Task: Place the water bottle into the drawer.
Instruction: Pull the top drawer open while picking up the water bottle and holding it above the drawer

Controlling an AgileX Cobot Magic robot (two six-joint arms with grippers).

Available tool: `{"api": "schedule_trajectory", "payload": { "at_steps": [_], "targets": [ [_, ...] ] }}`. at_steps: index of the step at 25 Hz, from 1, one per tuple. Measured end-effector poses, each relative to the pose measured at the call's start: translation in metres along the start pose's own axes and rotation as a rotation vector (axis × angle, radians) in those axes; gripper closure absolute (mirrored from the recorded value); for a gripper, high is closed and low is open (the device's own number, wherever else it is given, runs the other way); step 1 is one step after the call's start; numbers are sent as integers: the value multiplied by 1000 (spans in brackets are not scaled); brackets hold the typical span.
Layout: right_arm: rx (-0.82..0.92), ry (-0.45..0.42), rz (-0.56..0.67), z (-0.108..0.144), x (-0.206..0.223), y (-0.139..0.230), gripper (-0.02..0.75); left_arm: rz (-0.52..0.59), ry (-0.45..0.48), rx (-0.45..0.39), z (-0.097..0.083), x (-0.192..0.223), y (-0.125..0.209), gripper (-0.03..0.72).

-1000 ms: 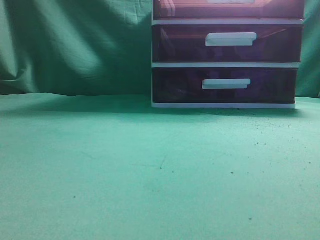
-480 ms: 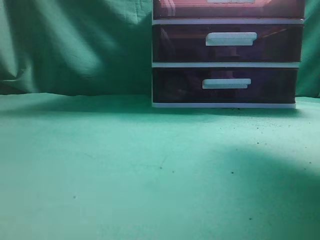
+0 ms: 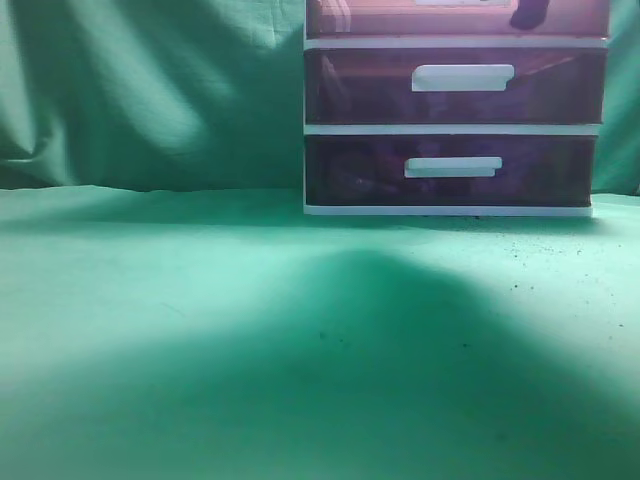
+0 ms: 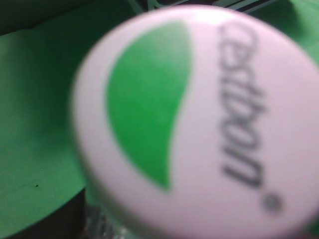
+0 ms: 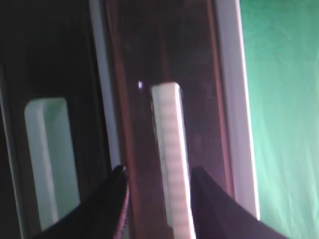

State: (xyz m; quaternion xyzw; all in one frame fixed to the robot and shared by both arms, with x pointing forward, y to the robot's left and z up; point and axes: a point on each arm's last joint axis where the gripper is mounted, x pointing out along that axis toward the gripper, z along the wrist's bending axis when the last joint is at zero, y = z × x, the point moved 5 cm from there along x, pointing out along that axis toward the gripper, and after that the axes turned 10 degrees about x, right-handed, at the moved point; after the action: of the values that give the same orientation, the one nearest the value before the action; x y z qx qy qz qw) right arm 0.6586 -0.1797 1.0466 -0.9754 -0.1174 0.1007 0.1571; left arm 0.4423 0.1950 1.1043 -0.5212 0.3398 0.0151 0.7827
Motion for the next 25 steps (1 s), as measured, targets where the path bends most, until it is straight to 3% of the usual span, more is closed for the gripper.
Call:
{"api": "schedule_trajectory", "payload": {
  "at_steps": [10, 16, 23, 25],
  "targets": [
    [-21, 61, -36, -20, 18, -11, 471, 0, -10, 13, 1, 0, 0, 405],
    [-24, 12, -19, 2, 31, -4, 471, 0, -10, 13, 1, 0, 0, 405],
    [-29, 51, -33, 3, 37, -4, 471, 2, 1, 0, 0, 0, 0, 405],
    [-32, 66, -38, 1, 37, -5, 573, 4, 1, 0, 0, 0, 1, 405]
  ]
}}
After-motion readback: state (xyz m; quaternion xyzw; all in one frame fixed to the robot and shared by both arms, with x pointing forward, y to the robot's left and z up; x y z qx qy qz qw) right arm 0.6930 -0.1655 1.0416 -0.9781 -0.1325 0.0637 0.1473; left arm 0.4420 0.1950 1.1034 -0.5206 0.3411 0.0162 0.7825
